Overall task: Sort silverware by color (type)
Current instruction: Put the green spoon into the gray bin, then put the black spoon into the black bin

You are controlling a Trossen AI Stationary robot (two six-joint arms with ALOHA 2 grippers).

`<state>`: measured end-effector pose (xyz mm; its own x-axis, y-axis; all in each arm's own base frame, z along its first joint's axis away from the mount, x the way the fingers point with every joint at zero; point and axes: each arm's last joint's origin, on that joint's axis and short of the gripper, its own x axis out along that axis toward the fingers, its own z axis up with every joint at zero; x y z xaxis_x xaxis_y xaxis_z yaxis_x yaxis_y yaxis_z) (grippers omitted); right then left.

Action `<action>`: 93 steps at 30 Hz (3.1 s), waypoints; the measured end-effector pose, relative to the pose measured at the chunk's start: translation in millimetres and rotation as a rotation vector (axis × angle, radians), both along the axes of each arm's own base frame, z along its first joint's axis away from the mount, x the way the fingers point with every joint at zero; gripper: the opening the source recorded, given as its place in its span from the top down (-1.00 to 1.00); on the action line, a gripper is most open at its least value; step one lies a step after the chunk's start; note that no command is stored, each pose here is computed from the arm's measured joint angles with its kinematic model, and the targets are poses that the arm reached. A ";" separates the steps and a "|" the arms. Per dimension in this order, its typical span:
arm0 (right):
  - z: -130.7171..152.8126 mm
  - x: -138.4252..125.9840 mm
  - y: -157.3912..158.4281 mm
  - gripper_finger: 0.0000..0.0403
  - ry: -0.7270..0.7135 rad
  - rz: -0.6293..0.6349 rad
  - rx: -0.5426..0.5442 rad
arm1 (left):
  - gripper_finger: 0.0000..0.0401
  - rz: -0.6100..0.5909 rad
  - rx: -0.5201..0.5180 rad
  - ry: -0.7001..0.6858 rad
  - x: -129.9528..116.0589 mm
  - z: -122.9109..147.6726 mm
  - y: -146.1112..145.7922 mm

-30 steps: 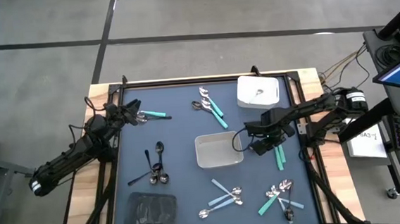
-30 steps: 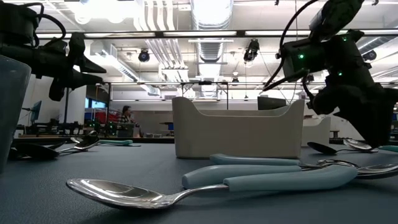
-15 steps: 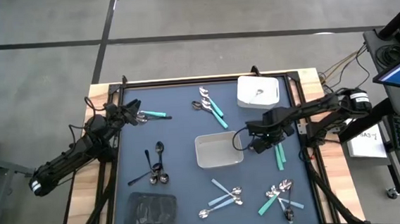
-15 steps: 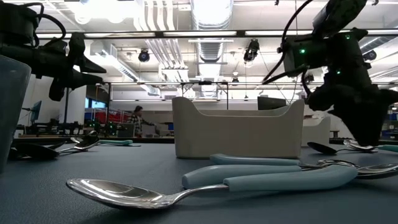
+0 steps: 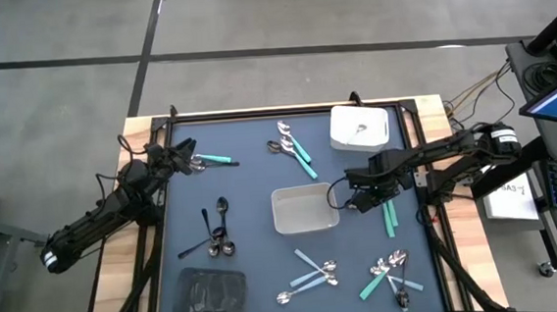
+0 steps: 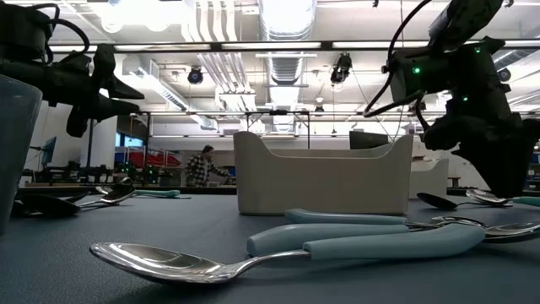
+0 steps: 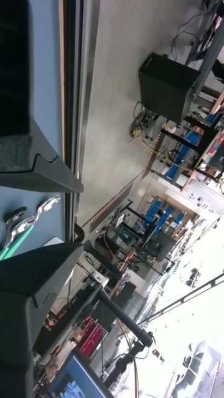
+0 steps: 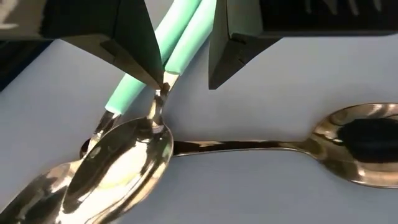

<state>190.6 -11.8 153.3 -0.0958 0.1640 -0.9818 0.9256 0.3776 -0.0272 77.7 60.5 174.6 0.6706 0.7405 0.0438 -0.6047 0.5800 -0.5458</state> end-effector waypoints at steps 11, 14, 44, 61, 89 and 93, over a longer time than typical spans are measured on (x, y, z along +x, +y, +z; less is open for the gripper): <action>-15.3 -10.3 1.1 0.41 0.051 -0.017 0.012 | 0.38 0.000 0.000 0.000 0.0 0.0 0.0; -16.5 -8.8 1.2 0.49 0.028 -0.013 0.019 | 0.38 0.000 0.000 0.000 0.0 -0.1 0.0; 70.2 22.7 -10.9 0.96 -0.390 0.208 -0.303 | 0.38 0.000 0.000 0.000 0.0 -0.1 0.0; 140.4 105.4 -18.2 0.96 -0.745 0.769 -0.665 | 0.38 0.000 0.000 0.000 0.0 0.0 0.0; 107.0 140.4 1.9 0.50 -0.751 0.881 -0.361 | 0.38 0.000 0.000 -0.001 0.0 0.0 0.0; 118.7 127.1 -3.8 0.37 -0.734 0.800 -0.348 | 0.38 0.000 0.000 0.000 0.0 0.1 0.0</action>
<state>317.6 -15.5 272.0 0.5662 0.0222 -0.8240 0.2584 0.9445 0.2030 77.6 60.5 174.6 0.6706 0.7405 0.0441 -0.6045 0.5800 -0.5460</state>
